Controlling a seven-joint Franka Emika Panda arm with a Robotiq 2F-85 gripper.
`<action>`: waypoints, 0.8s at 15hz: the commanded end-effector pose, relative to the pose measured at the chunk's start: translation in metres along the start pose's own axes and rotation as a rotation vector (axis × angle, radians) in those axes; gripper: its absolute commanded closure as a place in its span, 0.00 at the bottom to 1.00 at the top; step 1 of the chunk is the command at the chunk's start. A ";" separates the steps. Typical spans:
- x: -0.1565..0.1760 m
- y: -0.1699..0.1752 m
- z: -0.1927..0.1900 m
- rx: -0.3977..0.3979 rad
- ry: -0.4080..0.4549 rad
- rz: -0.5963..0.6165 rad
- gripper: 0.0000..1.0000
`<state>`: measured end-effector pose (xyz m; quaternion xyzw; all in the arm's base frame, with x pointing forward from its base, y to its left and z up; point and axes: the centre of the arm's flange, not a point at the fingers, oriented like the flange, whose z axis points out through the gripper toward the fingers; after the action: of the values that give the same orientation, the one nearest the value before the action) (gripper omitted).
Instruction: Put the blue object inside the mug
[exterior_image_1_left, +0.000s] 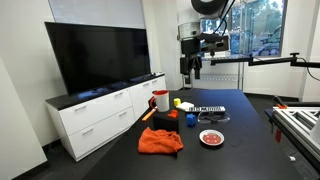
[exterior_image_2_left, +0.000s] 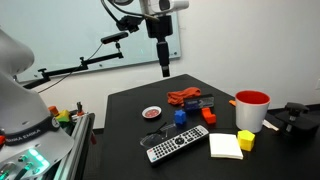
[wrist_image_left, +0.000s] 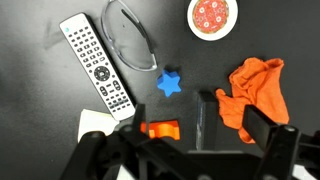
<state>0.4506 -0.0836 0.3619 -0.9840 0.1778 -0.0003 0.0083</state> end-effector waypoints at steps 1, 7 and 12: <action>0.004 0.008 0.004 -0.021 0.033 0.032 0.00; 0.005 0.020 0.009 -0.026 0.025 0.061 0.00; 0.005 0.020 0.023 -0.013 0.022 0.071 0.00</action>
<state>0.4474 -0.1028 0.3416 -0.9790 0.2041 0.0031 0.0023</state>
